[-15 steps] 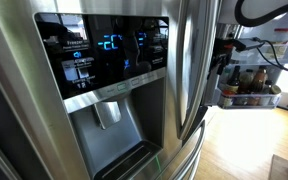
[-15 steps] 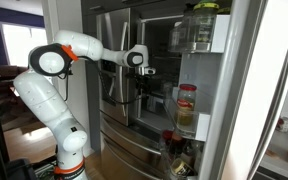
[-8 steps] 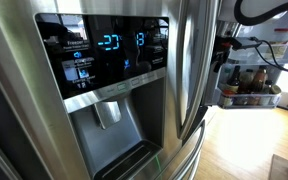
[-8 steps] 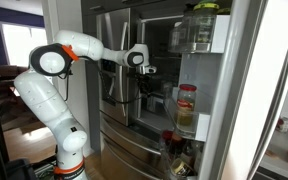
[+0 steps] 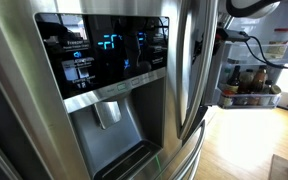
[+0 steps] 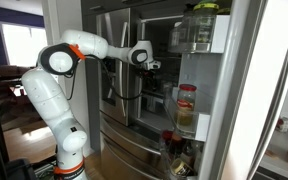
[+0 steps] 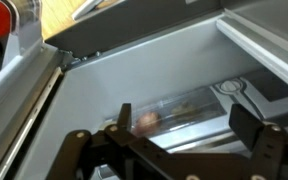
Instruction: Move the white cup to the middle shelf on the fridge door
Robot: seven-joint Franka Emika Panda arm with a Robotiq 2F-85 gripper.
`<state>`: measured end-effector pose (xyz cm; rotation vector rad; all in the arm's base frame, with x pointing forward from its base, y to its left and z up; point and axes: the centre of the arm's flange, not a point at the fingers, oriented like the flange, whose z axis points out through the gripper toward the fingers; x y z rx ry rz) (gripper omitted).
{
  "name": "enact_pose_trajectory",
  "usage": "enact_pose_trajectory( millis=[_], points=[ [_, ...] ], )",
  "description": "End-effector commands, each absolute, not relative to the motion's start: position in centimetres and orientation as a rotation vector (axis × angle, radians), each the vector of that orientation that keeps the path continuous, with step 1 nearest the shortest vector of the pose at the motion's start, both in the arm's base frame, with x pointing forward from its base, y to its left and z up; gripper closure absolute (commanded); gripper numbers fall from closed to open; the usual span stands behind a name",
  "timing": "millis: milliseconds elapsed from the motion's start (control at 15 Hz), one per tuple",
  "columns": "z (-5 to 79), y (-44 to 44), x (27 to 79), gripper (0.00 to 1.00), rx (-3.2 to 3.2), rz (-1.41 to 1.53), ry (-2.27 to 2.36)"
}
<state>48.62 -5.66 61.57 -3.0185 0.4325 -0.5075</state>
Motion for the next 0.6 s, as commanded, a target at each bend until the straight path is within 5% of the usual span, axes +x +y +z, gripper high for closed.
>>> enact_pose_trajectory(
  millis=[0,533],
  points=[
    [64.5,-7.3,54.4,0.00,-2.915,-0.594,0.519],
    [64.9,-7.4,56.9,0.00,-2.912,-0.677,0.510]
  ],
)
